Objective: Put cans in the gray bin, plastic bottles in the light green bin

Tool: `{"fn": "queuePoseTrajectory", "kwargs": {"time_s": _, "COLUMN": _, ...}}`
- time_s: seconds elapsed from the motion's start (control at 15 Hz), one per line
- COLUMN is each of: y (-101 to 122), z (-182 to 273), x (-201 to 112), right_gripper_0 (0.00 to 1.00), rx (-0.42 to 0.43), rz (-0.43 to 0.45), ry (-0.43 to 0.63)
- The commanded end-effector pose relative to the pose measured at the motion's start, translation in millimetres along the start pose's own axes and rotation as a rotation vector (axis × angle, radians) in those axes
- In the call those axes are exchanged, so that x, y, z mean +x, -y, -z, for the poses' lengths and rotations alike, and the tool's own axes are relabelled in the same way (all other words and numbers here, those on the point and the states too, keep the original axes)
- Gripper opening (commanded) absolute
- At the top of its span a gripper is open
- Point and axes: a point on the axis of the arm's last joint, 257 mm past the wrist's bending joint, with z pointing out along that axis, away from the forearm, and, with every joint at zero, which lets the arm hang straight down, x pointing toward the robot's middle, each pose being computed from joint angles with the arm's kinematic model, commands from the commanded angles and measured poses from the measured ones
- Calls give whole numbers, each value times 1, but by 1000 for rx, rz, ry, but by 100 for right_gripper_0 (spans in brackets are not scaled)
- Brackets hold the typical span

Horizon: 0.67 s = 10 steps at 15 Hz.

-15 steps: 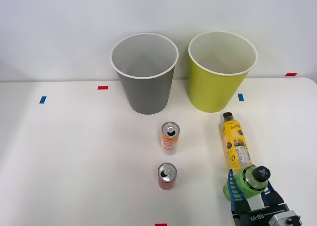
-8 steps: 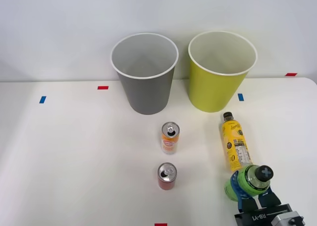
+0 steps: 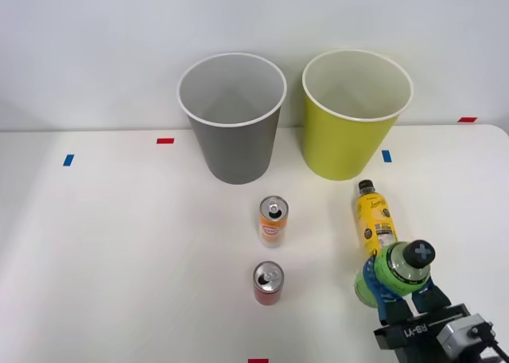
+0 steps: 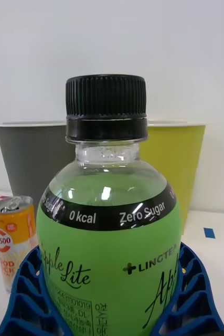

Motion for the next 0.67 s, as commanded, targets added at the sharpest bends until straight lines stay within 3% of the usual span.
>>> {"fn": "queuePoseTrajectory", "kwargs": {"time_s": 0.07, "y": -1, "z": -31, "x": -32, "right_gripper_0": 0, "rx": 6, "rz": -49, "ry": 10}}
{"fn": "queuePoseTrajectory", "kwargs": {"time_s": 0.4, "y": -10, "z": -86, "x": -100, "right_gripper_0": 0, "rx": -26, "rz": -90, "ry": 82}}
{"fn": "queuePoseTrajectory", "kwargs": {"time_s": 0.67, "y": -4, "z": -123, "x": -133, "right_gripper_0": 0, "rx": -23, "rz": -90, "ry": 112}}
